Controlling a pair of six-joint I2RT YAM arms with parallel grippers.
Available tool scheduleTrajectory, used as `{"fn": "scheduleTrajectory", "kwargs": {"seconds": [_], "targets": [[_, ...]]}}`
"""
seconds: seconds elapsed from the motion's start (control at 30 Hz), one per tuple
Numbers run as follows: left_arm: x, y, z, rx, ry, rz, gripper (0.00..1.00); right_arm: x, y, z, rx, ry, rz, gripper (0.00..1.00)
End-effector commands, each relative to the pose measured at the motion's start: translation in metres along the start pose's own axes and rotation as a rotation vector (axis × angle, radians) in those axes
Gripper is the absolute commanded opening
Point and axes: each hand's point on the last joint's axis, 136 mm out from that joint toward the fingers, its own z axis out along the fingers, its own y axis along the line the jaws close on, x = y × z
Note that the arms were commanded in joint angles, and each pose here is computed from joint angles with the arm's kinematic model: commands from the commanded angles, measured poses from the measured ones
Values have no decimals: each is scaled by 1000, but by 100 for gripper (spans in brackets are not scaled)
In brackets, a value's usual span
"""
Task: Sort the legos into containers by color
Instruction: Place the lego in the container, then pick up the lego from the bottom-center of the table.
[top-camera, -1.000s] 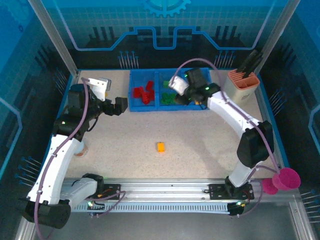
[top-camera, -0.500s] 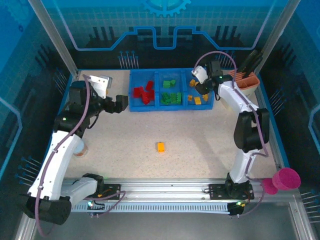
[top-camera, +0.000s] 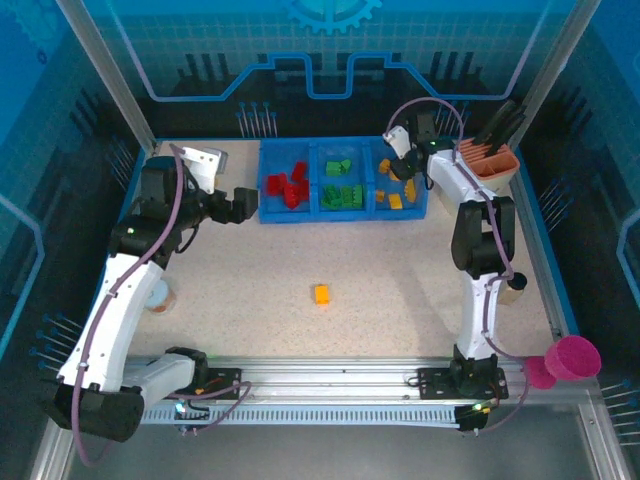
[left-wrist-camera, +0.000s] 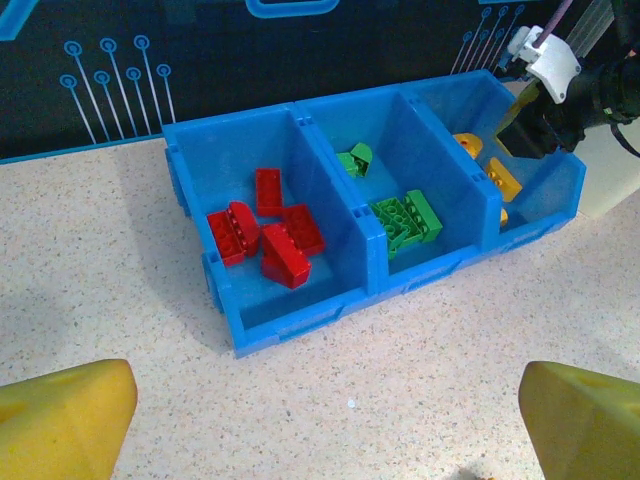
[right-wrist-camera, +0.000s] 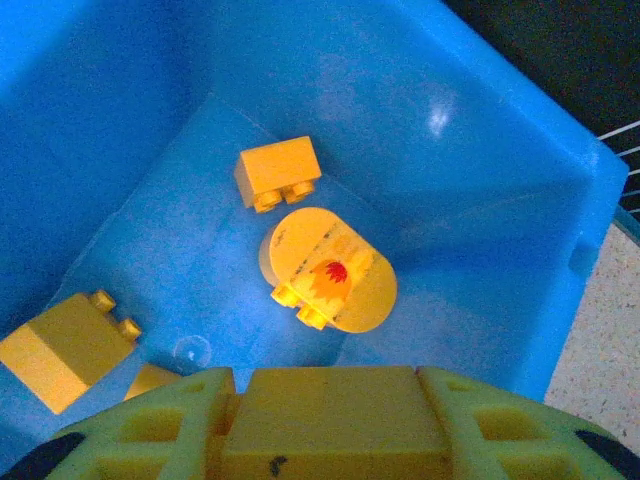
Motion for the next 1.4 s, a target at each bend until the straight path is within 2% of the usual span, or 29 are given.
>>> {"fn": "scheduleTrajectory", "kwargs": {"seconds": [0.0,0.17,0.37,0.57,0.67,0.77,0.83,1.03,1.07,1.13,1.23,1.37], "targets": [[-8,-3,-10,12,-21,17,99,-11,2,-9,-10,-6,13,37],[-11,-4,-16,8,-40,20,99,-17,10,-30,-50,-5,24,51],[-12,-8,-27,15,-69,18,99,-15,22,-56,-57,16,63,58],[-16,-15,-48,24,-121,21,99,-7,47,-91,-45,58,140,58],[-17,-18,-58,24,-142,20,99,1,86,-117,-32,121,217,59],[-17,-20,-65,27,-160,18,99,11,145,-143,-39,198,286,67],[-16,-22,-68,33,-170,12,99,15,192,-155,-81,221,311,69],[-13,-31,-77,73,-206,-5,99,52,304,-164,-152,335,397,74],[-12,-32,-78,75,-208,-4,99,61,318,-162,-151,356,396,82],[-10,-35,-79,81,-213,9,99,74,337,-160,-145,389,388,87],[-8,-41,-82,97,-217,20,99,91,351,-155,-122,424,383,88],[-6,-45,-83,109,-220,31,99,102,367,-147,-162,447,418,87]]}}
